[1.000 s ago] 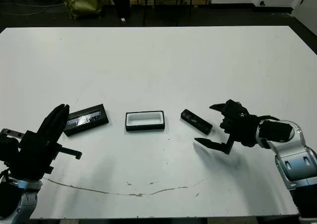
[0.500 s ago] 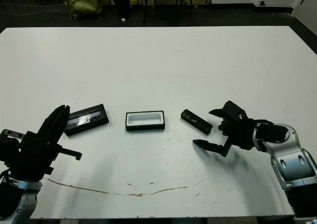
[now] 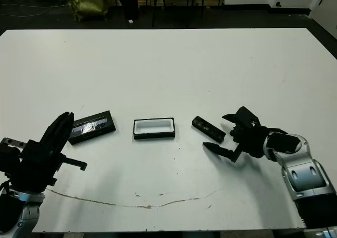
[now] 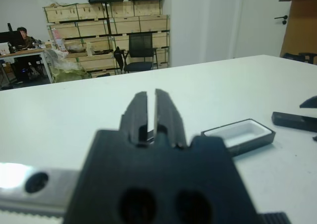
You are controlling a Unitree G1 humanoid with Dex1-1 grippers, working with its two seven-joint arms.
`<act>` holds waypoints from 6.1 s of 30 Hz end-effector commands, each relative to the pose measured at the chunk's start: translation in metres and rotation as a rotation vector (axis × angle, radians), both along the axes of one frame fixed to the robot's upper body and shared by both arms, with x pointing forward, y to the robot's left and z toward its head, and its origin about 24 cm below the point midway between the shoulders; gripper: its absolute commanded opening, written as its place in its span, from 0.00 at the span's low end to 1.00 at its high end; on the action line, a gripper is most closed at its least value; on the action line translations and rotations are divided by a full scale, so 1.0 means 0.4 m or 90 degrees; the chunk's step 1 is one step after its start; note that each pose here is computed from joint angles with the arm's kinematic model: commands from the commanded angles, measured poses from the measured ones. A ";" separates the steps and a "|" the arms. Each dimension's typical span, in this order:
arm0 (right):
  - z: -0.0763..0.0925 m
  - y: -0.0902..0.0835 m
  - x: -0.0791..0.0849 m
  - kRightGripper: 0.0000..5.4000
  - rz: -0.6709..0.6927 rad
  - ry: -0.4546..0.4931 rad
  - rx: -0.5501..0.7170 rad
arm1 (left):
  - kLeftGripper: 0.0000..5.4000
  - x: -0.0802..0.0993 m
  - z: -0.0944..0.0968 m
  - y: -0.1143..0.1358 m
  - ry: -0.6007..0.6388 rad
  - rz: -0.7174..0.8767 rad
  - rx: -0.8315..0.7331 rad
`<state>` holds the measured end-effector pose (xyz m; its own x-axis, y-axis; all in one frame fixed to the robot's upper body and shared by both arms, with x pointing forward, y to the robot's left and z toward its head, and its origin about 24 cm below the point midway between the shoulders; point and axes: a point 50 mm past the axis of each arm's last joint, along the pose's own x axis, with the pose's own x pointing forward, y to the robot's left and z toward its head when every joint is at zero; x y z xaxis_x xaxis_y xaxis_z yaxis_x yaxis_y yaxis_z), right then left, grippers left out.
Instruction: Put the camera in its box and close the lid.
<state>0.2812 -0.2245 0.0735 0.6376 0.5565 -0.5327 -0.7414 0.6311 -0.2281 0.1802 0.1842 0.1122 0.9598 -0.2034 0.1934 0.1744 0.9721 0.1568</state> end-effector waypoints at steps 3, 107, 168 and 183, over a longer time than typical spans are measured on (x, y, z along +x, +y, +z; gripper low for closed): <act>-0.064 -0.006 -0.014 0.61 -0.026 0.067 -0.015 | 0.00 -0.001 -0.015 0.007 0.018 0.006 0.010; 0.205 0.333 0.184 0.12 0.443 0.060 -0.105 | 0.00 -0.010 -0.021 -0.010 0.029 0.010 0.002; 0.108 0.374 0.150 0.11 0.478 0.119 -0.175 | 0.00 -0.020 -0.029 -0.012 0.041 0.014 -0.007; 0.088 0.393 0.134 0.11 0.465 0.141 -0.177 | 0.00 -0.021 -0.031 -0.012 0.041 0.020 -0.001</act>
